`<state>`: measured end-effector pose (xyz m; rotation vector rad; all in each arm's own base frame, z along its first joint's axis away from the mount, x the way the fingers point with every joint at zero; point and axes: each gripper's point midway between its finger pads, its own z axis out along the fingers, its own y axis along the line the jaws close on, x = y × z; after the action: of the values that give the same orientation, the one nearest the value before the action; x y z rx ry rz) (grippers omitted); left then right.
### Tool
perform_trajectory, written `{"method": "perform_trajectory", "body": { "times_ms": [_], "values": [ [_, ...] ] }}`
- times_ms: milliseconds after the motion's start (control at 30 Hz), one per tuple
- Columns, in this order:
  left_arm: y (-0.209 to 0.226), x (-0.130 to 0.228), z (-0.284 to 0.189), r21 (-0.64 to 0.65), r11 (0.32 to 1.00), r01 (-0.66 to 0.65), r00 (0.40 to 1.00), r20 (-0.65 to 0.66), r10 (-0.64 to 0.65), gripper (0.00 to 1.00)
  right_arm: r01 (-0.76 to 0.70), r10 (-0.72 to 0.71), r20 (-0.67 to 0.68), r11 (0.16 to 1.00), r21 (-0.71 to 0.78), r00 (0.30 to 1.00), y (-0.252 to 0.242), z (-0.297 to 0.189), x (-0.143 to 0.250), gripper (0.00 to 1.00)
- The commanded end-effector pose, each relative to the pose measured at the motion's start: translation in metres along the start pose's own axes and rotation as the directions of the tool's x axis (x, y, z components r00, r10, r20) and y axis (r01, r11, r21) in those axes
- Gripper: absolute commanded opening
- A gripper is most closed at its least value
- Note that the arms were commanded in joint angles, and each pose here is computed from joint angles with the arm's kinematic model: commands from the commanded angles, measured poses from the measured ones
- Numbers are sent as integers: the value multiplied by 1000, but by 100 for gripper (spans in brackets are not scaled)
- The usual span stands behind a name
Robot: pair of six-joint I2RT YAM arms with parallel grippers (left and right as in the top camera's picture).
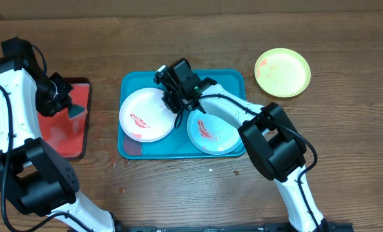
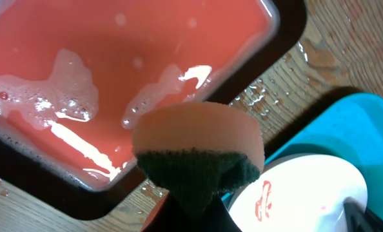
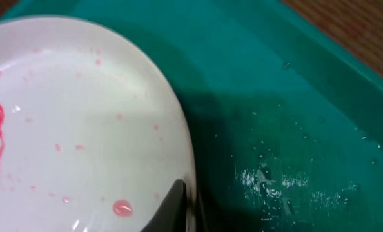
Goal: Clean dirty plates on tray and stack at the side
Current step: 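Move the right gripper to the white plate's rim and grasp it, then lower the sponge onto the white plate with the left gripper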
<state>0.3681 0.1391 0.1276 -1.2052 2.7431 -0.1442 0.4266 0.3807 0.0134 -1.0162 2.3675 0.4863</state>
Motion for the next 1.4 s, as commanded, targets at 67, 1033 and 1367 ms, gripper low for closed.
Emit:
{"method": "perform_trajectory", "body": {
  "times_ms": [67, 1033, 1367],
  "values": [
    [-30, 13, -1, 48, 989, -137, 990, -12, 137, 4, -205, 206, -13, 977, 68, 979, -8, 7, 8, 4],
    [-152, 139, 117, 126, 821, -557, 791, -221, 570, 4, -606, 678, -52, 687, 400, 734, -58, -27, 61, 4],
    [-179, 150, 131, 226, 796, -562, 775, -194, 602, 4, -661, 684, -160, 729, 175, 712, -12, -14, 46, 4]
  ]
}}
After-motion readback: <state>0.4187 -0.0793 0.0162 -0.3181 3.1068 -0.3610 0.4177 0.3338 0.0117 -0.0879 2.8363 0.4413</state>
